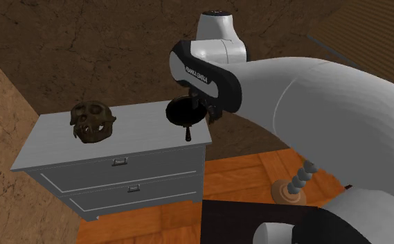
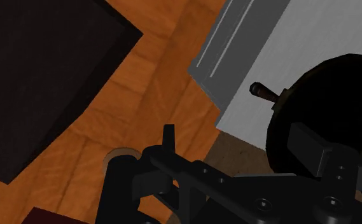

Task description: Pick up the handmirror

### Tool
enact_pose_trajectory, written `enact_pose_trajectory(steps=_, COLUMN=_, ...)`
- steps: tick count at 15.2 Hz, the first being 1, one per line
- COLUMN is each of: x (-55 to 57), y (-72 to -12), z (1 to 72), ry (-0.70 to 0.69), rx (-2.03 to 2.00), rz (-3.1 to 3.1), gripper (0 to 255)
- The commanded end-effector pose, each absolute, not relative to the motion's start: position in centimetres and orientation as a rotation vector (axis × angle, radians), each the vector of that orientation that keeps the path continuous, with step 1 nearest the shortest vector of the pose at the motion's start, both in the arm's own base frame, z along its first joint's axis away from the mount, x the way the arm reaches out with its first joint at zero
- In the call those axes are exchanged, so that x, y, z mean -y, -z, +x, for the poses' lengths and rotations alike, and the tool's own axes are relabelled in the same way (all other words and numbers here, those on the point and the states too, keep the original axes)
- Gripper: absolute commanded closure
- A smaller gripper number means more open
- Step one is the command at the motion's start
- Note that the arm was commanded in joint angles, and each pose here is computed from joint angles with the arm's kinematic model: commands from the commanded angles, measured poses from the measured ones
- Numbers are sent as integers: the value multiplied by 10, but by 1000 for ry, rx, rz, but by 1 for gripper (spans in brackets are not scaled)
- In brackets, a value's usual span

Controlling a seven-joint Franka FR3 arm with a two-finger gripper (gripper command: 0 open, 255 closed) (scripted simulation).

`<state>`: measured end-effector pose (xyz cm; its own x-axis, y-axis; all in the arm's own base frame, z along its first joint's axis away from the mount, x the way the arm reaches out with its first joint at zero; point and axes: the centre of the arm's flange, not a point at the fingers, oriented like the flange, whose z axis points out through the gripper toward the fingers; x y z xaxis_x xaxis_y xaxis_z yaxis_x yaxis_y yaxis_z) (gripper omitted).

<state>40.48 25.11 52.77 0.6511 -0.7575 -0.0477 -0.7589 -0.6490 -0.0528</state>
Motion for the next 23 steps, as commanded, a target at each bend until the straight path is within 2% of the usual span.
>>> enact_pose_trajectory(steps=1, x=-268, y=-526, z=424, ry=-23, rx=-1393, rz=-2737, gripper=0)
enact_pose_trajectory(steps=12, x=-331, y=-507, z=547, ry=37, rx=-1902, rz=-2416, gripper=0)
enact_pose_trajectory(steps=21, x=-331, y=-467, z=547, ry=36, rx=-1902, rz=-2416, gripper=0)
enact_pose_trajectory(steps=22, x=-330, y=-467, z=547, ry=36, rx=-1902, rz=-2416, gripper=255)
enact_pose_trajectory(steps=23, x=-330, y=-467, z=547, ry=37, rx=-1902, rz=-2416, gripper=255)
